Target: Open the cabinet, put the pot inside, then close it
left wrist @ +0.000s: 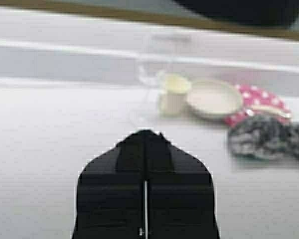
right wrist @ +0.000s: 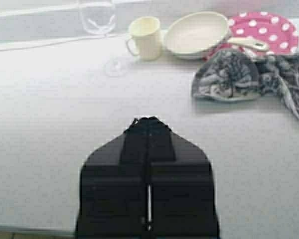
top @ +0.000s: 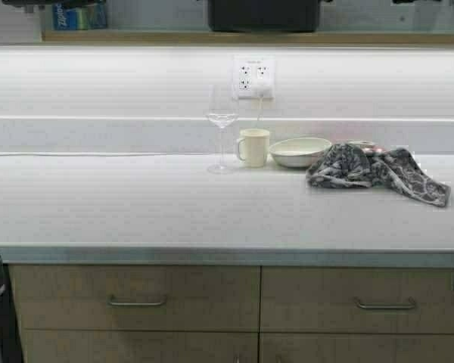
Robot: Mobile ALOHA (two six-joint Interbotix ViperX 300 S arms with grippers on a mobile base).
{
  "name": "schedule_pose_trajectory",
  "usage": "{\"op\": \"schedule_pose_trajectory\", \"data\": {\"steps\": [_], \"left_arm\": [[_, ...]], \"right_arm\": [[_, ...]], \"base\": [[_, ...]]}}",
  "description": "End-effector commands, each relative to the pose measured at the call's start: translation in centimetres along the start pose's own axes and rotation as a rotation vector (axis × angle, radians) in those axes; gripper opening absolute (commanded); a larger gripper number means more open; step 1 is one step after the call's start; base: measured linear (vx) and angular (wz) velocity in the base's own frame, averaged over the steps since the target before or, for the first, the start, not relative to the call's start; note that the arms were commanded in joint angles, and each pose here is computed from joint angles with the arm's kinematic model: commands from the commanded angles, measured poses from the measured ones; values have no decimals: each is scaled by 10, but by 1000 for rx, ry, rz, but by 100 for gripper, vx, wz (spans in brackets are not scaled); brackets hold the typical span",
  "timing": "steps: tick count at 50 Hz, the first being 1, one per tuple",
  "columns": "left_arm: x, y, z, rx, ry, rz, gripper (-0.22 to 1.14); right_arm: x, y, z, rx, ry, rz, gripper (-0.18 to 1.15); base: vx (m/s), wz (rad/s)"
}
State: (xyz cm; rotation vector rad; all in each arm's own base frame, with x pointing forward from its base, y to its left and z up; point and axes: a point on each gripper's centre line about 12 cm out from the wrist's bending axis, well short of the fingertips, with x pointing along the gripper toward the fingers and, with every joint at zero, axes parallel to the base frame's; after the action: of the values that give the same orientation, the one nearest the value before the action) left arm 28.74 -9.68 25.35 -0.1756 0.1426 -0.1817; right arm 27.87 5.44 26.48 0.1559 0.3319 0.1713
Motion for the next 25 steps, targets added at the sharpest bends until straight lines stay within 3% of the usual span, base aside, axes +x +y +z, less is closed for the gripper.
{"op": "schedule_pose_trajectory", "data": {"steps": [1, 18, 25], "left_arm": [[-2, 2, 10, -5, -30, 4, 4], [-8, 9, 21, -17, -52, 20, 4], [-8, 31, 28, -27, -65, 93, 4]], "right_arm": [[-4, 1, 11, -7, -28, 0, 8], [-10, -2, 14, -56, -12, -25, 8], [-13, -6, 20, -49, -20, -44, 8]], "base": [[-26, 6], [-22, -6], [-20, -11]]}}
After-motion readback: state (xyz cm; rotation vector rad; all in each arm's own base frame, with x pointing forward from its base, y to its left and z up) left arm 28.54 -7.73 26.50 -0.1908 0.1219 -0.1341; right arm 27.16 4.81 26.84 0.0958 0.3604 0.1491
